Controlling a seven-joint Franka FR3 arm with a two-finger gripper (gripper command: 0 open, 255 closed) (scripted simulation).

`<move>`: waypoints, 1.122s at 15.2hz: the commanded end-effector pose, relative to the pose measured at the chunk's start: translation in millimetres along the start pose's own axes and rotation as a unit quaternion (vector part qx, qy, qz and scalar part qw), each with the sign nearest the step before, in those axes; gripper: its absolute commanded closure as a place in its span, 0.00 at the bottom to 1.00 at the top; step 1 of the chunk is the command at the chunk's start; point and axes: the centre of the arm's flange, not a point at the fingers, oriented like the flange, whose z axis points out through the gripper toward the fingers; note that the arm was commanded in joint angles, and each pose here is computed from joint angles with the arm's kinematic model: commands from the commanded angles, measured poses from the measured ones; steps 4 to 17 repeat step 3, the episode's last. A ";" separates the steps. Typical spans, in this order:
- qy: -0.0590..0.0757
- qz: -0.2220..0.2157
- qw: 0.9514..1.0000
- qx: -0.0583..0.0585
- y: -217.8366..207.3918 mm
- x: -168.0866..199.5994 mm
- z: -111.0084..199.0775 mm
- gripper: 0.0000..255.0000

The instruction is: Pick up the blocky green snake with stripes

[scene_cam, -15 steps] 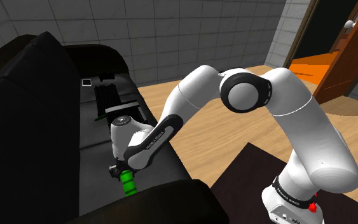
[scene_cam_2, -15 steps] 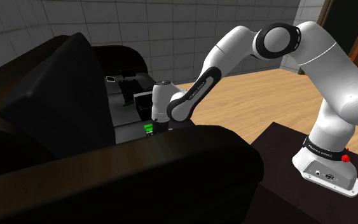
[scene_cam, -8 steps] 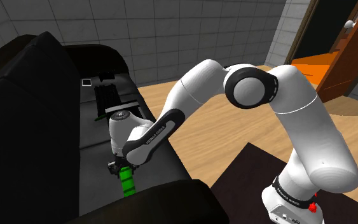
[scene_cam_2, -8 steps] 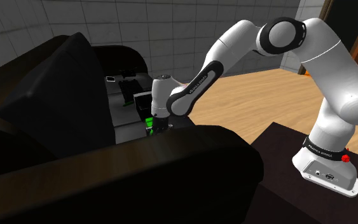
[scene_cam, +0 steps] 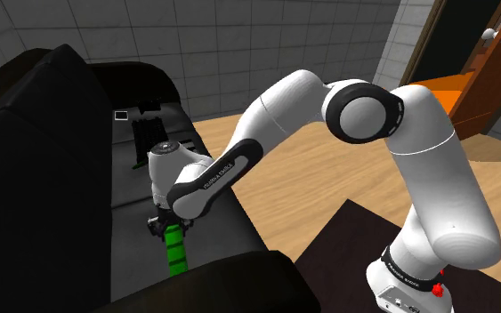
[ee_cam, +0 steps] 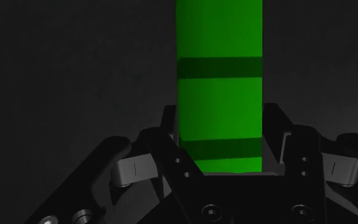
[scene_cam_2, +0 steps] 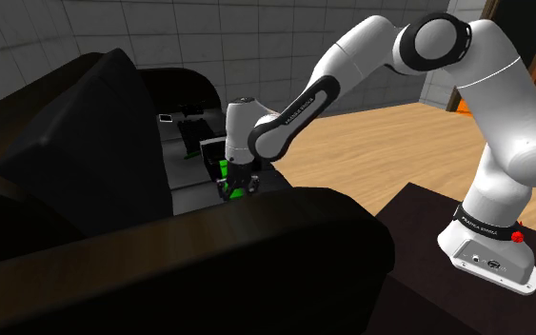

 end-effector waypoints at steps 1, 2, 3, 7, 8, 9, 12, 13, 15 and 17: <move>0.000 0.000 1.000 0.000 -1.0 -0.1 -10.9 1.00; 0.000 0.000 1.000 0.000 -1.1 -0.2 -11.7 1.00; 0.000 0.000 1.000 0.000 -1.1 -0.1 -11.7 1.00; 0.000 0.000 1.000 0.000 -1.1 -0.1 -11.7 1.00; 0.000 0.000 1.000 0.000 -1.1 -0.1 -11.7 1.00; 0.000 0.000 1.000 0.000 -1.1 -0.1 -11.7 1.00; 0.000 0.000 1.000 0.000 -1.1 -0.1 -11.7 1.00; 0.000 0.000 1.000 0.000 -1.1 -0.1 -11.7 1.00; 0.000 0.000 1.000 0.000 -1.1 -0.1 -11.7 1.00; 0.000 0.000 1.000 0.000 -1.1 -0.1 -11.7 1.00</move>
